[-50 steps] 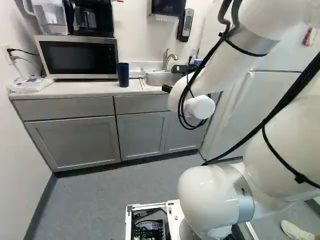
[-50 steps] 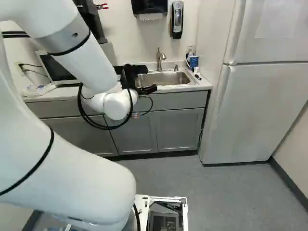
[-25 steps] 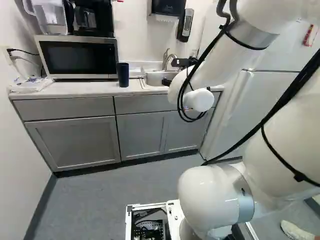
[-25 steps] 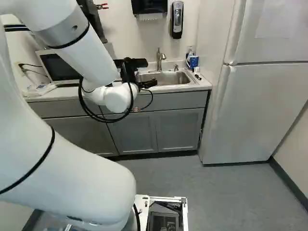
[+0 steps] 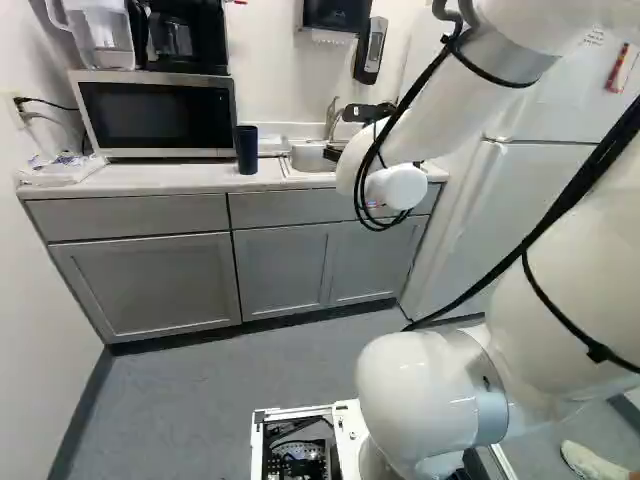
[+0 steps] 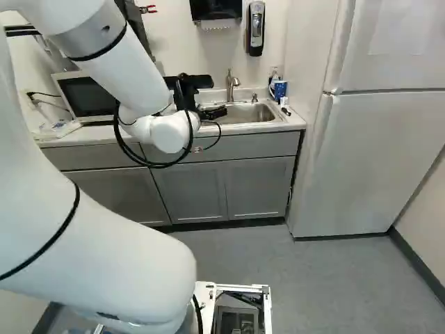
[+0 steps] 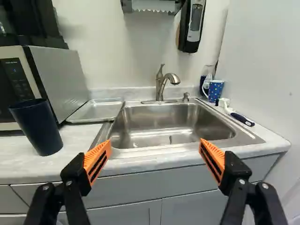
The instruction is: Rinse the cup and place it in the tray
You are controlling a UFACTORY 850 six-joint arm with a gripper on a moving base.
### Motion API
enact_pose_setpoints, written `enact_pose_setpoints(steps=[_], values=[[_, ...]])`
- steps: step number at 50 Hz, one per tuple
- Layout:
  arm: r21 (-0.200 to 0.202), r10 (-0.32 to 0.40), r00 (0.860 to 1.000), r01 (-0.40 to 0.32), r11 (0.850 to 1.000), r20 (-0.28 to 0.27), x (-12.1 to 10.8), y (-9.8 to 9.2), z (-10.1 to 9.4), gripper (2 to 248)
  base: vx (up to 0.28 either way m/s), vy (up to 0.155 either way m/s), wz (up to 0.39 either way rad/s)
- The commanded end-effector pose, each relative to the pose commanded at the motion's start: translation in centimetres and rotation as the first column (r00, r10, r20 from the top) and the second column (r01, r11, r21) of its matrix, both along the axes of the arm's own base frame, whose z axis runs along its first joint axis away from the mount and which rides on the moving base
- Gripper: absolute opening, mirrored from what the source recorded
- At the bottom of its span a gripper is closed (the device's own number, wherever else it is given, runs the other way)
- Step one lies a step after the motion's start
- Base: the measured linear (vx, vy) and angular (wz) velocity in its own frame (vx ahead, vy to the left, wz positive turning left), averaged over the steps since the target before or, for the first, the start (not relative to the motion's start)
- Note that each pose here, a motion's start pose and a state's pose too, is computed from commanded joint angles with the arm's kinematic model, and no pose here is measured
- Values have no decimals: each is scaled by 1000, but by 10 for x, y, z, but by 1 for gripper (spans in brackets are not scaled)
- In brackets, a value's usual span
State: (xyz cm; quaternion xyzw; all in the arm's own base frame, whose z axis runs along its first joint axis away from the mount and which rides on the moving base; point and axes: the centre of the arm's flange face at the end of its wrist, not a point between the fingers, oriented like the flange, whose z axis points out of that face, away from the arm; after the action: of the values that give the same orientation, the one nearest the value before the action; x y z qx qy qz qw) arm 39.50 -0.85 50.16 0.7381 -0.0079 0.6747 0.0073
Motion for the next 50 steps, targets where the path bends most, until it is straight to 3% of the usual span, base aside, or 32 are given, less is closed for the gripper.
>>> enact_pose_setpoints(steps=[50], values=[[0,11,1000,-11,1000,-1,24,4,44,247,0,0,0]])
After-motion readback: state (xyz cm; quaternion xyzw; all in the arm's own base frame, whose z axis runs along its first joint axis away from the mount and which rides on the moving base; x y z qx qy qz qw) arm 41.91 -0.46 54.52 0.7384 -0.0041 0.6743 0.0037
